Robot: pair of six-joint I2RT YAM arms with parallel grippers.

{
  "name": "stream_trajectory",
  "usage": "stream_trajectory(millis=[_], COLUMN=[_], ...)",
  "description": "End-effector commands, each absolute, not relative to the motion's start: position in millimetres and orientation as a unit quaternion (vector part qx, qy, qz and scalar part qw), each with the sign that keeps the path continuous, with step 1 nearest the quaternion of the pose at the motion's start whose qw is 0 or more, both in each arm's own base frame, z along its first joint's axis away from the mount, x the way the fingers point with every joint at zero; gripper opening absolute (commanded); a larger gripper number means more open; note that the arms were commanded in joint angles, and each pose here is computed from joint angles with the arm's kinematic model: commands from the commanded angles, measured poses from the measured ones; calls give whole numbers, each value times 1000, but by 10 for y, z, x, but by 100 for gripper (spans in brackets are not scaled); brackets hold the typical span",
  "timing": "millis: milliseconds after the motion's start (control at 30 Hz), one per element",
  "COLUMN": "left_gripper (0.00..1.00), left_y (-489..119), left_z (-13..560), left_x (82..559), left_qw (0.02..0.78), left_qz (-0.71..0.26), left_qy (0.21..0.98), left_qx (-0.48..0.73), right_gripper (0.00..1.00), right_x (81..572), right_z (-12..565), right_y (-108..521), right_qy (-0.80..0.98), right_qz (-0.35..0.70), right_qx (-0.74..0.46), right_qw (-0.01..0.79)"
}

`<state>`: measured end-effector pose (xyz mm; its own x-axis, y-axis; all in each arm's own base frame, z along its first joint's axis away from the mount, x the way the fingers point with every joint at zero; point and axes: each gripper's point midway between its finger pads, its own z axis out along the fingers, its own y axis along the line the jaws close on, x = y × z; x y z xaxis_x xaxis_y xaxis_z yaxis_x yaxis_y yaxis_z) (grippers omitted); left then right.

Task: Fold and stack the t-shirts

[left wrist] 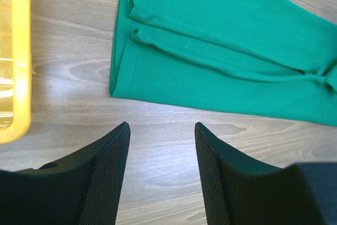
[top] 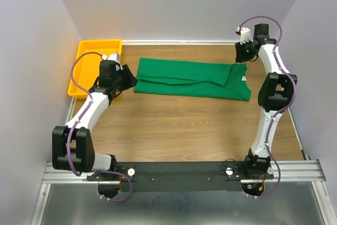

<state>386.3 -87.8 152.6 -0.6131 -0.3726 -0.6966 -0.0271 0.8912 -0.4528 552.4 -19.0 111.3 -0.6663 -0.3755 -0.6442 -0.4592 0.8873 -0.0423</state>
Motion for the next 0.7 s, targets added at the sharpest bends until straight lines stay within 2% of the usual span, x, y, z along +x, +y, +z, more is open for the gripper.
stream_trajectory(millis=[0,100,200,233,267,300,333,400,500,533,667], left_gripper=[60,60,60,60,60,60,60,60,60,60,60], left_y=[-896,-893,-867,-858,-857,-856,-854,-859,-893,-900,-915], left_z=[1568,1597,1653,1668,1691,1734,1705,1690,1682,1642,1602], left_x=[3802,3769,3727,3712,3675,3667,3632,3571,3514,3492,3456], left_qw=[429,433,440,443,446,451,449,450,449,446,441], left_qz=[-218,-219,-215,-214,-214,-215,-215,-220,-232,-234,-239], left_qy=[869,867,864,863,861,858,859,857,854,855,857], left_qx=[-114,-116,-116,-117,-116,-114,-115,-118,-119,-120,-121], right_gripper=[47,50,51,49,42,42,35,33,35,39,41], right_x=[5794,5874,5679,5442,5279,5149,5025,4671,4373,4333,4254], right_z=[1087,1210,1374,1449,1406,1382,1389,1241,1054,1033,892], right_y=[-294,-370,-202,-32,16,63,117,270,439,468,608], right_qy=[922,921,912,904,898,896,894,900,905,905,909], right_qz=[51,36,72,109,115,125,137,186,240,248,251], right_qx=[-133,-81,-127,-162,-205,-218,-228,-229,-211,-207,-215], right_qw=[361,379,384,380,371,365,360,321,280,275,254])
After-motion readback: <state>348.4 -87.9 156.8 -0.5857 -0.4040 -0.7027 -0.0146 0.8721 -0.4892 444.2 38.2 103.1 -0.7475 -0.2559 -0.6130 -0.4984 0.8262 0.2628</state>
